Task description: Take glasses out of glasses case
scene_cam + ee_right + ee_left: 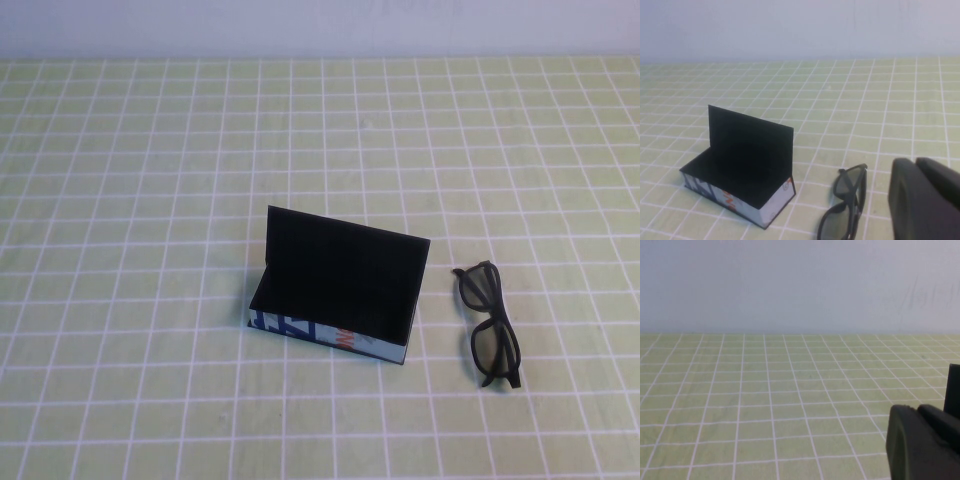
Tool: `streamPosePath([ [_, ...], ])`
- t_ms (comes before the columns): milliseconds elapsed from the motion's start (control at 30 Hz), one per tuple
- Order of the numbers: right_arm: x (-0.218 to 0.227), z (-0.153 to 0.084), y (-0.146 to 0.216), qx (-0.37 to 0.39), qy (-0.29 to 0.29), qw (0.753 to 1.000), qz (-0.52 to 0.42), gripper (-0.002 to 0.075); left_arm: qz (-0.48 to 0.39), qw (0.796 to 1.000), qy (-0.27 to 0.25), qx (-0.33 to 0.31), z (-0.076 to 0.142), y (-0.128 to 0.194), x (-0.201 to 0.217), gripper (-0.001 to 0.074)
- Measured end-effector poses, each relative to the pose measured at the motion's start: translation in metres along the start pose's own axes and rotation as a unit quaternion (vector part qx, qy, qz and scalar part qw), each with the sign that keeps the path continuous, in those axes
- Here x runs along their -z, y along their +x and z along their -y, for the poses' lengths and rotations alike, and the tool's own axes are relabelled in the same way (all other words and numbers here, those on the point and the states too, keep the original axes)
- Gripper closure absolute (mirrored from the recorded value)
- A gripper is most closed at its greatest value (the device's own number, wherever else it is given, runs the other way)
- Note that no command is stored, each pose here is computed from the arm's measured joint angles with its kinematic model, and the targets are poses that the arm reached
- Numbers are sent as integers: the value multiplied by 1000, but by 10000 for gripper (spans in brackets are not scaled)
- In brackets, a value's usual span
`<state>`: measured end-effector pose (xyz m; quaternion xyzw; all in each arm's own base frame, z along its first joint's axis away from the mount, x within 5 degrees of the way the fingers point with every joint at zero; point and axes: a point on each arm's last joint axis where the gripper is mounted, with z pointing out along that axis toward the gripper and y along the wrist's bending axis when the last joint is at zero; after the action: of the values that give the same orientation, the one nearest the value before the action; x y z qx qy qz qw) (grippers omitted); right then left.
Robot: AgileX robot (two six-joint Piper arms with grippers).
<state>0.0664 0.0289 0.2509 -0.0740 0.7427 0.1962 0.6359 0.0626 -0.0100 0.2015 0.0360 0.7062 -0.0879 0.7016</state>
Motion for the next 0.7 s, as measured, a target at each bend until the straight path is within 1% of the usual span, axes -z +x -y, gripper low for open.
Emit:
streamPosePath([
  [167, 0, 0, 1, 2, 1, 1000, 0, 742, 0, 1000, 0, 0, 0, 0, 0, 739],
  [233, 1, 2, 3, 3, 11, 1000, 6, 742, 0, 1000, 0, 0, 0, 0, 0, 739],
  [300, 1, 7, 7, 1, 37, 999, 15, 742, 0, 1000, 0, 0, 0, 0, 0, 739],
  [400, 4, 17, 17, -5, 93, 995, 31, 742, 0, 1000, 0, 0, 0, 0, 0, 739],
  [533, 10, 29, 41, -11, 160, 986, 50, 742, 0, 1000, 0, 0, 0, 0, 0, 739],
  [600, 12, 31, 51, -11, 173, 983, 60, 742, 0, 1000, 0, 0, 0, 0, 0, 739],
  [700, 12, 32, 57, -12, 179, 983, 46, 742, 0, 1000, 0, 0, 0, 0, 0, 739],
])
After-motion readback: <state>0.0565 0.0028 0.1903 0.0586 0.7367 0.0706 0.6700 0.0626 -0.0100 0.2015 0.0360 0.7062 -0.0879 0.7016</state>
